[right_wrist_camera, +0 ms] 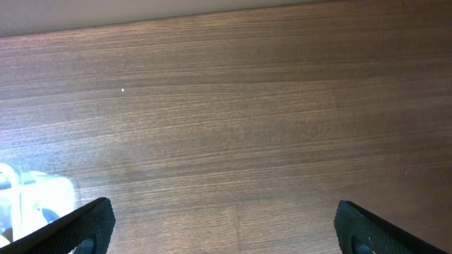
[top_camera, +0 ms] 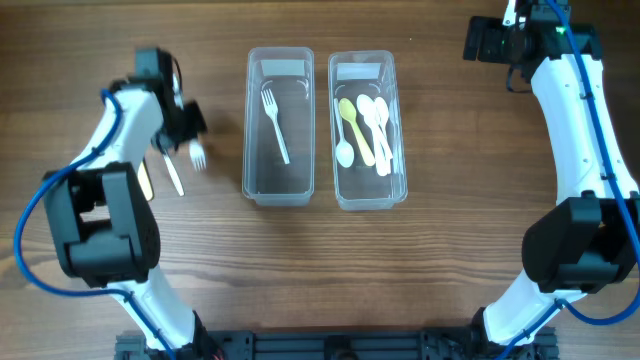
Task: Pack container
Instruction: 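Place the white fork into the left container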
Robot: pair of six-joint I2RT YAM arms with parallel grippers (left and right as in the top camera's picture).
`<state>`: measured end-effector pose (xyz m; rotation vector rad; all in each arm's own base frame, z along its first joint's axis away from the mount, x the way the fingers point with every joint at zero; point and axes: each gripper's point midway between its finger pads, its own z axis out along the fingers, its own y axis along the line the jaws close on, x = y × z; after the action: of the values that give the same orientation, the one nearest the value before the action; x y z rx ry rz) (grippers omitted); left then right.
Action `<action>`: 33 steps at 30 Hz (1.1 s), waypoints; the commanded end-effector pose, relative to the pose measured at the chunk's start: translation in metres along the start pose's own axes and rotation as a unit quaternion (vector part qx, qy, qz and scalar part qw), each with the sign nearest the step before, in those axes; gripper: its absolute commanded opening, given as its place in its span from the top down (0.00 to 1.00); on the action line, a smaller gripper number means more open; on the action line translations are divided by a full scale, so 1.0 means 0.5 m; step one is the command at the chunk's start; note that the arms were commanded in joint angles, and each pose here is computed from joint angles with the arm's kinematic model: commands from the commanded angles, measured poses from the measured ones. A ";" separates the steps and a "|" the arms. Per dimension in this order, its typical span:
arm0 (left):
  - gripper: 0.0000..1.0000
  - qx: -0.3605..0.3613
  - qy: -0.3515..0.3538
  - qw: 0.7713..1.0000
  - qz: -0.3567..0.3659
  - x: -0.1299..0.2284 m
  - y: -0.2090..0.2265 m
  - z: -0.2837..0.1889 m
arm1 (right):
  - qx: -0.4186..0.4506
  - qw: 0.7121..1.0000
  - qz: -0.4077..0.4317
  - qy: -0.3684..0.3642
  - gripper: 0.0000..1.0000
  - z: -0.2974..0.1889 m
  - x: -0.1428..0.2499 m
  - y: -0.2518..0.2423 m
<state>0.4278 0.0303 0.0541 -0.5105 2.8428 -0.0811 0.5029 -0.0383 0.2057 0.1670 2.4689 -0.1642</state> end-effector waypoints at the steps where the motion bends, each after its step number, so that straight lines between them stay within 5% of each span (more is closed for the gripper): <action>1: 0.96 0.092 -0.144 0.985 0.015 -0.134 -0.099 -0.249 | 0.008 1.000 -0.003 -0.002 0.00 -0.001 -0.002 -0.004; 7: 0.96 0.127 -0.162 0.976 0.075 -0.096 -0.213 -0.327 | 0.008 1.000 -0.003 -0.002 0.00 -0.001 -0.002 -0.004; 12: 0.96 0.114 -0.057 0.982 0.141 0.024 -0.309 -0.229 | 0.008 1.000 -0.003 -0.002 0.00 -0.001 -0.002 -0.004; 18: 0.96 0.084 0.021 0.983 0.163 0.080 -0.334 -0.100 | 0.008 1.000 -0.003 -0.002 0.00 -0.001 -0.002 -0.004; 19: 0.86 0.083 0.028 0.982 0.164 0.085 -0.336 -0.090 | 0.008 1.000 -0.003 -0.002 0.00 -0.001 -0.002 -0.004; 20: 0.65 0.082 0.032 0.982 0.166 0.089 -0.338 -0.083 | 0.008 1.000 -0.003 -0.002 0.00 -0.001 -0.002 -0.004; 29: 0.55 0.116 -0.058 0.978 0.164 0.009 -0.363 -0.211 | 0.008 1.000 -0.003 -0.002 0.00 -0.001 -0.002 -0.004; 33: 0.53 0.076 -0.097 0.983 0.134 -0.030 -0.292 -0.271 | 0.008 1.000 -0.003 -0.002 0.00 -0.001 -0.002 -0.004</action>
<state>0.4533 -0.1343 0.1524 -0.0139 2.7703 -0.2698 0.5029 -0.0383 0.2057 0.1671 2.4689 -0.1647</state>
